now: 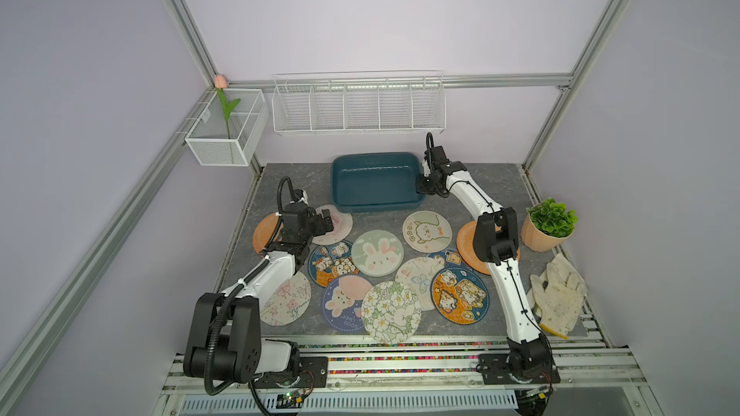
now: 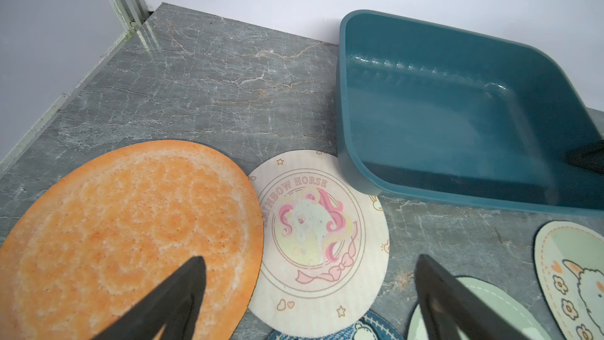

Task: Put the coasters into the storage box
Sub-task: Move the storage box to the center of the board.

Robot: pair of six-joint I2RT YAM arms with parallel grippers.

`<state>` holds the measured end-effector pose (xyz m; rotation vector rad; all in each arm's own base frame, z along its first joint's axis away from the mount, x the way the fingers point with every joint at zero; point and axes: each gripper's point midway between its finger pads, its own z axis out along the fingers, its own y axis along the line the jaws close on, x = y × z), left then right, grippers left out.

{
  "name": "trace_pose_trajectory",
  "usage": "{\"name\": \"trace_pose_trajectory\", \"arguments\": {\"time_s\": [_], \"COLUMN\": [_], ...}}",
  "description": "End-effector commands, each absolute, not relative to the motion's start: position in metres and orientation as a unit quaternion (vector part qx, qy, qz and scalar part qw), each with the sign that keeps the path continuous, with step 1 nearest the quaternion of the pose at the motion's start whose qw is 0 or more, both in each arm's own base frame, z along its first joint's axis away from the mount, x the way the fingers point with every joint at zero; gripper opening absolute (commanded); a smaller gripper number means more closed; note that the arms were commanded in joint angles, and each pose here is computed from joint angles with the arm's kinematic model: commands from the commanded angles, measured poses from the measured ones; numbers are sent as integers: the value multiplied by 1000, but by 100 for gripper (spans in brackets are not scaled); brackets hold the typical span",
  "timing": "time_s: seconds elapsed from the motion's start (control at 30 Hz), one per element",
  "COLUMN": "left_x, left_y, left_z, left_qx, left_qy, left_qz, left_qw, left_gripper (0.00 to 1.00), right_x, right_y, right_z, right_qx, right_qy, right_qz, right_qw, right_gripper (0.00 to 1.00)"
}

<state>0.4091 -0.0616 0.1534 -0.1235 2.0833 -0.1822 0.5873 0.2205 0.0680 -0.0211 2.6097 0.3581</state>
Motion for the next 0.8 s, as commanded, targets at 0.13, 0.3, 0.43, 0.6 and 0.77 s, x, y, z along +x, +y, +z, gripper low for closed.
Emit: {"name": "trace_pose_trajectory", "arguments": {"time_s": [0.13, 0.3, 0.43, 0.6, 0.77], "left_x": [408, 409, 411, 411, 407], "left_y": [-63, -63, -65, -78, -97], "left_z": [152, 151, 151, 149, 139], "left_qx": [-50, -53, -56, -48, -57], "left_qy": [864, 864, 865, 871, 881], "left_qz": [-74, -76, -82, -90, -116], "left_qw": [495, 494, 492, 480, 455], "left_gripper": [99, 99, 99, 99, 99], "right_x": [592, 592, 592, 587, 566], "right_y": [195, 190, 188, 182, 172], "right_z": [67, 67, 73, 89, 107], "right_qx": [13, 9, 12, 15, 23], "right_qy": [963, 963, 962, 959, 957], "right_qz": [114, 111, 113, 120, 140], "right_qw": [246, 245, 248, 256, 252], "right_gripper": [13, 23, 49, 72, 82]}}
